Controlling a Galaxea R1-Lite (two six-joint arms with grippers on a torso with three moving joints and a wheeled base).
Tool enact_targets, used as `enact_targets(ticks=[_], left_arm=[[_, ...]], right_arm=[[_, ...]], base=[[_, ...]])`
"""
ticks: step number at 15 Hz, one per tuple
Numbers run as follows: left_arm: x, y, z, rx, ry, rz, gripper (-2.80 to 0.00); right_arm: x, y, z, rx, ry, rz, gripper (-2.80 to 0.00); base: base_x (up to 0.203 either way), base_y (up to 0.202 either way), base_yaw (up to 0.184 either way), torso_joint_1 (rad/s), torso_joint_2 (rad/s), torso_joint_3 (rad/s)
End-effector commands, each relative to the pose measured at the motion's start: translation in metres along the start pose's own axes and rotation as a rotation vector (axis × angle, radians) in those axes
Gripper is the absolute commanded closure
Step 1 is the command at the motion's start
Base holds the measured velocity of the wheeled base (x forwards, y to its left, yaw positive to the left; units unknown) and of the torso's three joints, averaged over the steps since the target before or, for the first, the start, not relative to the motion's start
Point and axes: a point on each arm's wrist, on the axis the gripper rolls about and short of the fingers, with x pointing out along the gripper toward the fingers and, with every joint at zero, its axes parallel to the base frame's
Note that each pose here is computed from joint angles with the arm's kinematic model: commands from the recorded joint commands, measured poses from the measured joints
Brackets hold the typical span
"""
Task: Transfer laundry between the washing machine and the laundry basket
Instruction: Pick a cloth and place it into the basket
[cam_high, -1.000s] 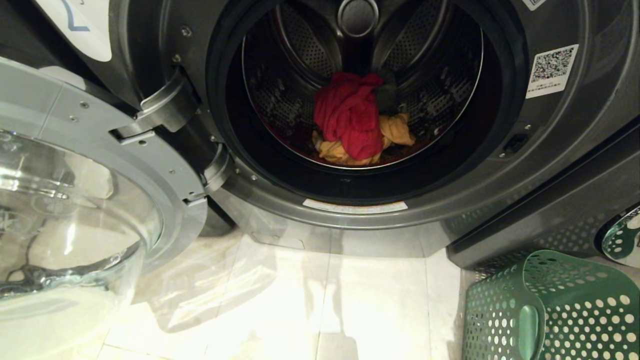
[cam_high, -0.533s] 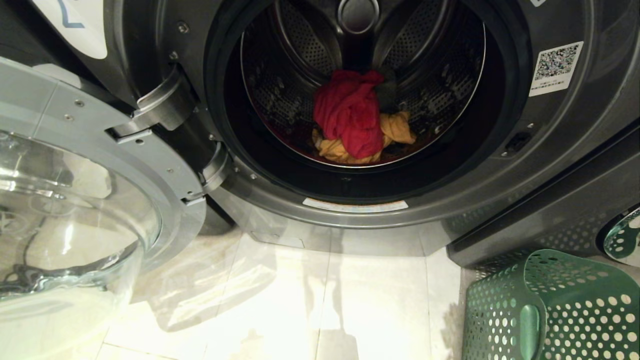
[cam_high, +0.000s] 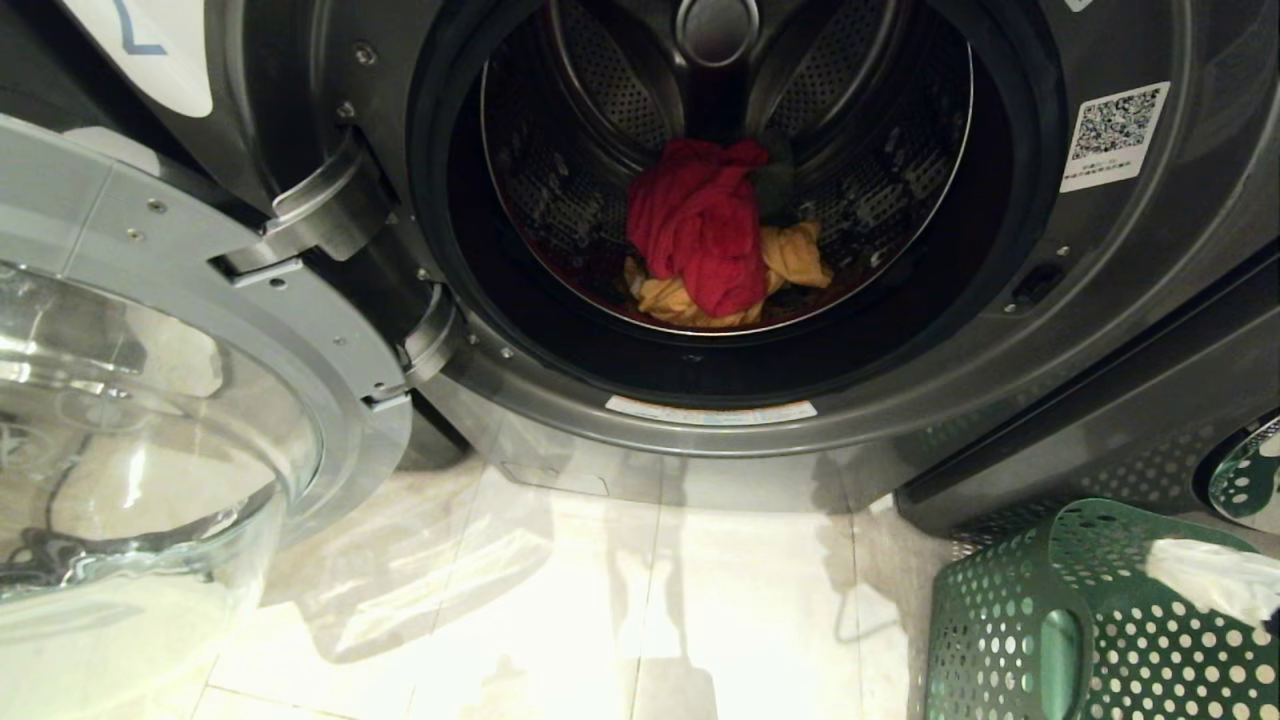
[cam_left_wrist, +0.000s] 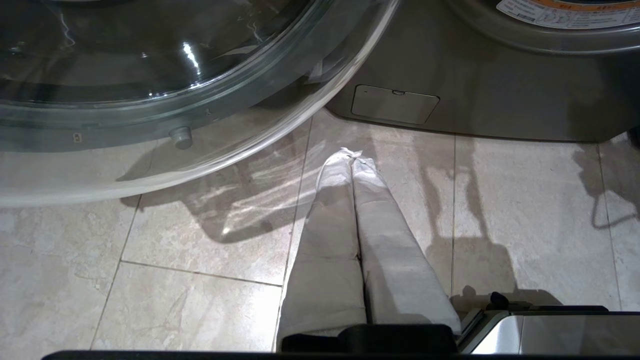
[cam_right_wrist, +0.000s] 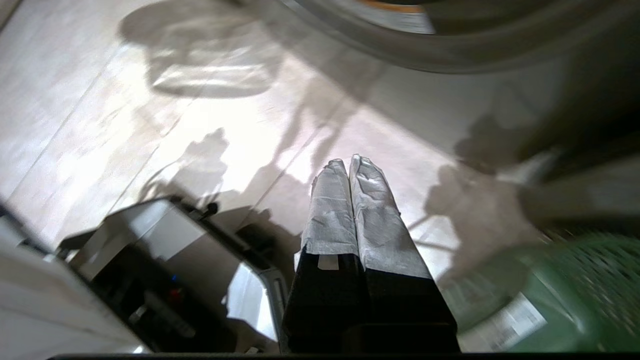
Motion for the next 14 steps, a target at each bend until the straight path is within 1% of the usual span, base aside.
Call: enact_targets(ticks=[1, 3, 4, 6, 7, 8, 10, 11, 13, 14], left_arm=[[0.000, 0.000, -0.002, -0.002, 0.004, 0.001, 0.00], [0.000, 0.000, -0.002, -0.002, 0.004, 0.001, 0.00], [0.000, 0.000, -0.002, -0.002, 0.004, 0.001, 0.00], [0.000, 0.000, -0.002, 0.001, 0.004, 0.001, 0.00], [0.000, 0.000, -0.002, 0.004, 0.004, -0.001, 0.00], [0.000, 0.000, -0.002, 0.003, 0.006, -0.001, 0.00], [0.000, 0.000, -0.002, 0.002, 0.004, -0.001, 0.00], [0.000, 0.000, -0.002, 0.000, 0.004, 0.001, 0.00], [0.000, 0.000, -0.002, 0.000, 0.004, 0.001, 0.00], [0.000, 0.000, -0.002, 0.000, 0.004, 0.001, 0.00]], right_arm=[[0.045, 0.000, -0.001, 0.004, 0.121, 0.145, 0.00], [0.070, 0.018, 0.006, -0.065, 0.099, 0.254, 0.00], [0.078, 0.027, 0.008, -0.092, 0.091, 0.291, 0.00], [0.099, 0.042, 0.006, -0.120, 0.121, 0.331, 0.00], [0.111, 0.048, 0.009, -0.130, 0.123, 0.332, 0.00], [0.124, 0.051, 0.012, -0.139, 0.121, 0.308, 0.00], [0.148, 0.056, 0.023, -0.164, 0.107, 0.200, 0.00], [0.157, 0.061, 0.025, -0.170, 0.111, 0.199, 0.00], [0.169, 0.075, 0.028, -0.175, 0.111, 0.237, 0.00], [0.172, 0.077, 0.028, -0.166, 0.111, 0.243, 0.00]], base=[[0.000, 0.000, 0.000, 0.000, 0.00, 0.000], [0.000, 0.000, 0.000, 0.000, 0.00, 0.000], [0.000, 0.000, 0.000, 0.000, 0.00, 0.000], [0.000, 0.000, 0.000, 0.000, 0.00, 0.000], [0.000, 0.000, 0.000, 0.000, 0.00, 0.000], [0.000, 0.000, 0.000, 0.000, 0.00, 0.000], [0.000, 0.000, 0.000, 0.000, 0.00, 0.000], [0.000, 0.000, 0.000, 0.000, 0.00, 0.000], [0.000, 0.000, 0.000, 0.000, 0.00, 0.000], [0.000, 0.000, 0.000, 0.000, 0.00, 0.000]])
